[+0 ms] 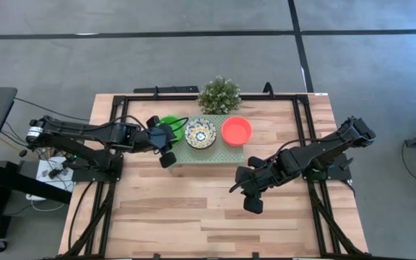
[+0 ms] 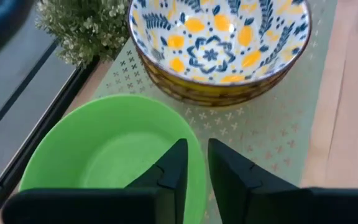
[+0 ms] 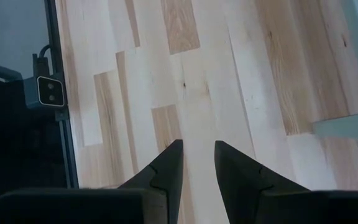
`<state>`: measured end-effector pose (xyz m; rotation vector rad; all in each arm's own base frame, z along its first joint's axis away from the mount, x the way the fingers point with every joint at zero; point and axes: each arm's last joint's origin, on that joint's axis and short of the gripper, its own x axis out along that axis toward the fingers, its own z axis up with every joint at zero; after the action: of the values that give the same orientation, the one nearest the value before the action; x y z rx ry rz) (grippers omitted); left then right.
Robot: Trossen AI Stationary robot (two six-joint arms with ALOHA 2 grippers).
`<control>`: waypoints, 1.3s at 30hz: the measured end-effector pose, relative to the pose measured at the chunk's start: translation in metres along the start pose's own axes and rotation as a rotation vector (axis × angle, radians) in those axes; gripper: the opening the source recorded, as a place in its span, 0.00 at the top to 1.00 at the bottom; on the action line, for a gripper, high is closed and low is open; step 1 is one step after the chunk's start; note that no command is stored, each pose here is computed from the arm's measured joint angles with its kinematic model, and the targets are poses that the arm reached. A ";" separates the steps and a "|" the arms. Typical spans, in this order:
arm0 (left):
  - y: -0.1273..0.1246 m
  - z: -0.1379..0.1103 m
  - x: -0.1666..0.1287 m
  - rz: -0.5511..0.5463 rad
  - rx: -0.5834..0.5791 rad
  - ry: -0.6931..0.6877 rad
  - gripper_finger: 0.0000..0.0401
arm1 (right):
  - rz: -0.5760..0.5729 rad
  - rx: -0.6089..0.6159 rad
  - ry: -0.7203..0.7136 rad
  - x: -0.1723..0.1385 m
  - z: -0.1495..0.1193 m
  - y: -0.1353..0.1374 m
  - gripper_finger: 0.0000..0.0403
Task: Pick & Place Mini bowls
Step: Return to Home Position
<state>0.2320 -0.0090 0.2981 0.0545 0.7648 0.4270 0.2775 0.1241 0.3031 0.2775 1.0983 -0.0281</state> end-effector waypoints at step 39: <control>-0.015 -0.057 -0.064 -0.206 -0.080 -0.672 0.97 | 0.292 -0.198 -0.729 -0.094 -0.060 -0.103 0.78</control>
<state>0.1576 -0.0538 0.2966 0.0405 0.0885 0.2177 0.1653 0.0287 0.3387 0.2194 0.3260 0.2236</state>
